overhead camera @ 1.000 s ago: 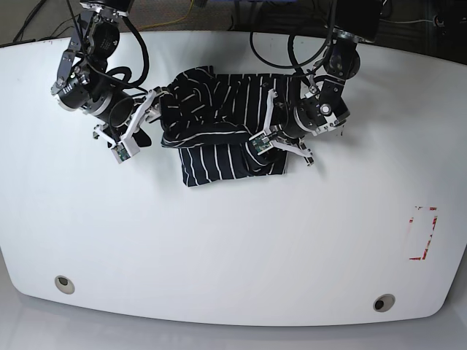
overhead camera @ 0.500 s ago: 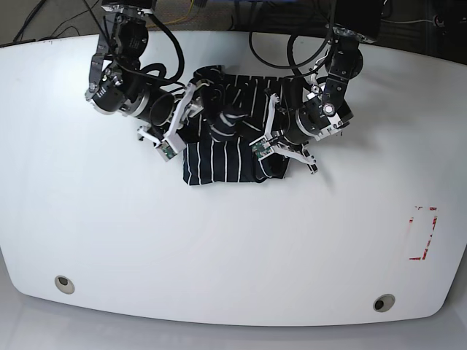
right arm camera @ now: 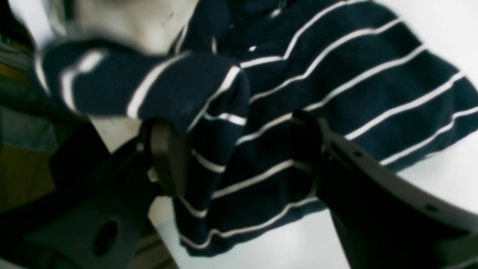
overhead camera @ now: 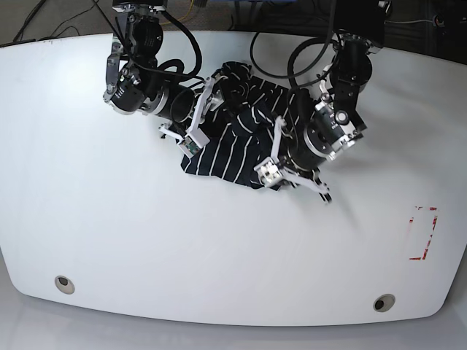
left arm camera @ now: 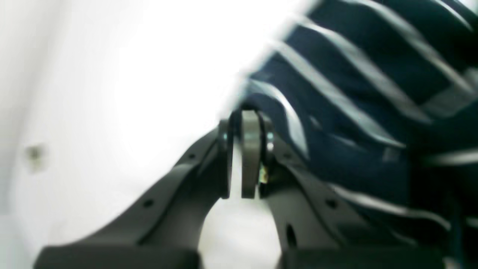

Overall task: Layout the t-shirt on the table in an organized manner, then fold the t-shirt properly
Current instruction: 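Grasp the folded shirt with the left gripper and lift it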

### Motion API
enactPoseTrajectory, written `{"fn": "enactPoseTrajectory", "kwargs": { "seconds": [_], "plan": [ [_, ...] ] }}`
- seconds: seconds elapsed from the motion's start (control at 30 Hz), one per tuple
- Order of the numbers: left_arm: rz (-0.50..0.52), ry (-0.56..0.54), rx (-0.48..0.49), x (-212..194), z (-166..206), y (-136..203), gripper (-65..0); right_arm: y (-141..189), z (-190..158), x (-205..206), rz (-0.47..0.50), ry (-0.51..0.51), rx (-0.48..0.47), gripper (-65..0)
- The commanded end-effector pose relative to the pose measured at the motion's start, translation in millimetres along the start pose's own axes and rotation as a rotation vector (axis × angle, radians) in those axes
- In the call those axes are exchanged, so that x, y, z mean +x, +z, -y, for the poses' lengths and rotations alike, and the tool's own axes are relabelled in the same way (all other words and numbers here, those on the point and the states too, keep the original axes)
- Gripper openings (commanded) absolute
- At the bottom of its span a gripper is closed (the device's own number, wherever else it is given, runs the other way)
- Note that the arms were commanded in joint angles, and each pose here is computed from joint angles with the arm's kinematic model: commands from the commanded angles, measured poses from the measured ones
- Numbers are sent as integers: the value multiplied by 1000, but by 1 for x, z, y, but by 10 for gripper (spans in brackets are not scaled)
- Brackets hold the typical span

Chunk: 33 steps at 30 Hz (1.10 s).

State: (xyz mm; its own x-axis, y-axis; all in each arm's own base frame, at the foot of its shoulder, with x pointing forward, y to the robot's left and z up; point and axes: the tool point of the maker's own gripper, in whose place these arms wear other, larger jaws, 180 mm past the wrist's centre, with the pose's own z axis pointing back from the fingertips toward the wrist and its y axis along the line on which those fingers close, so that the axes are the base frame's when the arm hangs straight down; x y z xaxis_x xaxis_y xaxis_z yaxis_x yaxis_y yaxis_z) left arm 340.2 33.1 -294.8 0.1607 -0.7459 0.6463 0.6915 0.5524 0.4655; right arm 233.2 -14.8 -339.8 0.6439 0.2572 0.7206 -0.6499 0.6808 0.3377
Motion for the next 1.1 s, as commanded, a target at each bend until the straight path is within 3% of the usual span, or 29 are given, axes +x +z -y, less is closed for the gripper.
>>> {"fn": "enactPoseTrajectory", "kwargs": {
  "seconds": [0.0, 0.2, 0.37, 0.57, 0.83, 1.07],
  "plan": [
    [35, 9, 88, 11, -34, 9, -619, 0, -2, 13, 34, 36, 0, -256],
    [41, 39, 183, 11, -73, 18, -619, -11, -16, 24, 42, 70, 26, -256],
    [42, 53, 216, 9, -85, 23, -619, -21, -17, 35, 45, 77, 7, -256],
    [24, 93, 267, -4, -103, 32, -619, -48, -27, 54, 45, 82, 56, -256],
    [-5, 66, 300, -16, -117, 41, -619, -51, -19, 67, 54, 101, 45, -256],
    [8, 68, 316, -11, -124, 43, -619, -28, 27, 74, 73, 92, -63, -256]
  ]
}}
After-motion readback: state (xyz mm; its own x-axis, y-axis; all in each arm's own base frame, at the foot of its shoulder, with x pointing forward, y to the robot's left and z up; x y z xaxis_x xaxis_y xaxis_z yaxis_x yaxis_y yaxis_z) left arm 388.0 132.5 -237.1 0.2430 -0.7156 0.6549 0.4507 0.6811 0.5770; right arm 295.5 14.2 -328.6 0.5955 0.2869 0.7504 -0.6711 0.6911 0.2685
